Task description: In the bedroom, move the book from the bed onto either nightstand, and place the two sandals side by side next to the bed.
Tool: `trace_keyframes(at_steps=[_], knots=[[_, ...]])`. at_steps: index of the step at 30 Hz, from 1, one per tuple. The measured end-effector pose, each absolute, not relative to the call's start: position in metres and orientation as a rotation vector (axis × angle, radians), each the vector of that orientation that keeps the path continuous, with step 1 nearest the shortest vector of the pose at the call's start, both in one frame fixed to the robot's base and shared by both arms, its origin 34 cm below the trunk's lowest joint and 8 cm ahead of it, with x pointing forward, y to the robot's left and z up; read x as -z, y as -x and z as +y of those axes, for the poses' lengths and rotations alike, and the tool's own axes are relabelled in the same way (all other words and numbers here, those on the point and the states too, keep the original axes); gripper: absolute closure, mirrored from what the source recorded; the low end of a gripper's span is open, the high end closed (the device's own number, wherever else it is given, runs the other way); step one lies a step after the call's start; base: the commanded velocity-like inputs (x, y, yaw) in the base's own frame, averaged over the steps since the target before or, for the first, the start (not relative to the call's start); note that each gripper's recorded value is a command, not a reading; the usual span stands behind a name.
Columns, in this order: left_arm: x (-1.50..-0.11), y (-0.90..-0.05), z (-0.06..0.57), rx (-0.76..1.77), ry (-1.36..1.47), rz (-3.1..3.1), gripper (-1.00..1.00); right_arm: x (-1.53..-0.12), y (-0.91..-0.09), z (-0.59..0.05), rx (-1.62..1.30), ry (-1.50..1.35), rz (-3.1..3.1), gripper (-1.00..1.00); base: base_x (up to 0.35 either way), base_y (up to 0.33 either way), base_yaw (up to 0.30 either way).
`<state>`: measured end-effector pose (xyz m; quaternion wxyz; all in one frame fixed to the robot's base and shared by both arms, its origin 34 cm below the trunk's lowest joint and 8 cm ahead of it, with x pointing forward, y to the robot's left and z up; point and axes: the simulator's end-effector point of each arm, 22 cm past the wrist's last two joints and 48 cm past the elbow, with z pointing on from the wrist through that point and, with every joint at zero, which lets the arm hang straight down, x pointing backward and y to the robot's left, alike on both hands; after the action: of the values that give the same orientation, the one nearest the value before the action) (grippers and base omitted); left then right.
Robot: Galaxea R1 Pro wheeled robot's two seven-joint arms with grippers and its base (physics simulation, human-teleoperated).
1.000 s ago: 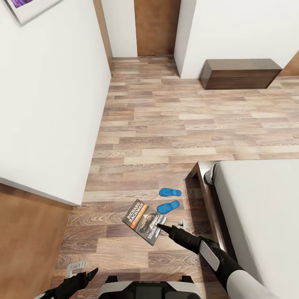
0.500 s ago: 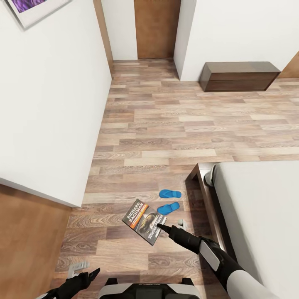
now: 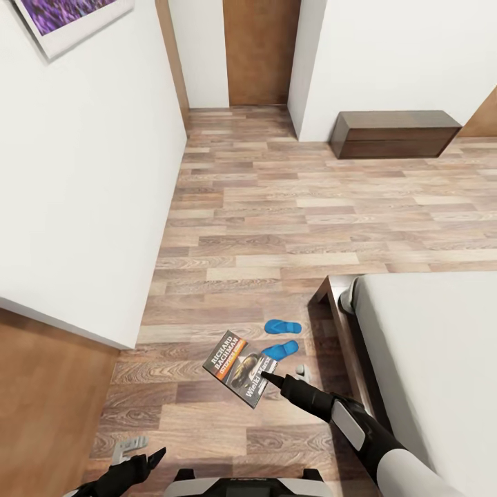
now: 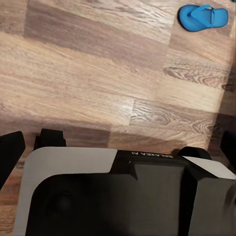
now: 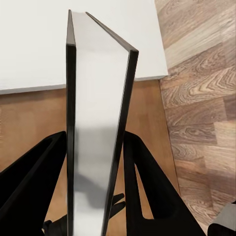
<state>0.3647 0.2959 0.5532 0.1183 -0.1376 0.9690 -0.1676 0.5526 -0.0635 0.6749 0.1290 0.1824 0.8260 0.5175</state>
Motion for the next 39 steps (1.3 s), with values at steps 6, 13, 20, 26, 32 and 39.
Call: trace_keyframes(at_steps=[6, 13, 20, 26, 32, 39], knots=[[-0.556, -0.368, 0.296, 0.491, 0.399, 2.826, -1.00, -0.679, -0.556, -0.064, -1.503, -0.522, 2.394, 1.00, 0.000, 0.000, 0.000], [-0.558, -0.373, 0.296, 0.491, 0.396, 2.815, -1.00, -0.684, -0.559, -0.063, -1.502, -0.512, 2.387, 1.00, 0.000, 0.000, 0.000], [-0.561, -0.377, 0.296, 0.492, 0.392, 2.805, -1.00, -0.689, -0.562, -0.064, -1.501, -0.503, 2.379, 1.00, 0.000, 0.000, 0.000], [-0.564, -0.380, 0.296, 0.494, 0.390, 2.796, -1.00, -0.666, -0.530, -0.074, -1.468, -0.576, 2.466, 1.00, 0.000, 0.000, 0.000], [-0.567, -0.383, 0.295, 0.500, 0.385, 2.787, -1.00, -0.637, -0.477, -0.091, -1.407, -0.705, 2.597, 1.00, 0.000, 0.000, -0.008], [-0.570, -0.388, 0.295, 0.502, 0.379, 2.777, -1.00, -0.623, -0.462, -0.110, -1.278, -0.695, 2.598, 1.00, 0.000, 0.000, -0.081]])
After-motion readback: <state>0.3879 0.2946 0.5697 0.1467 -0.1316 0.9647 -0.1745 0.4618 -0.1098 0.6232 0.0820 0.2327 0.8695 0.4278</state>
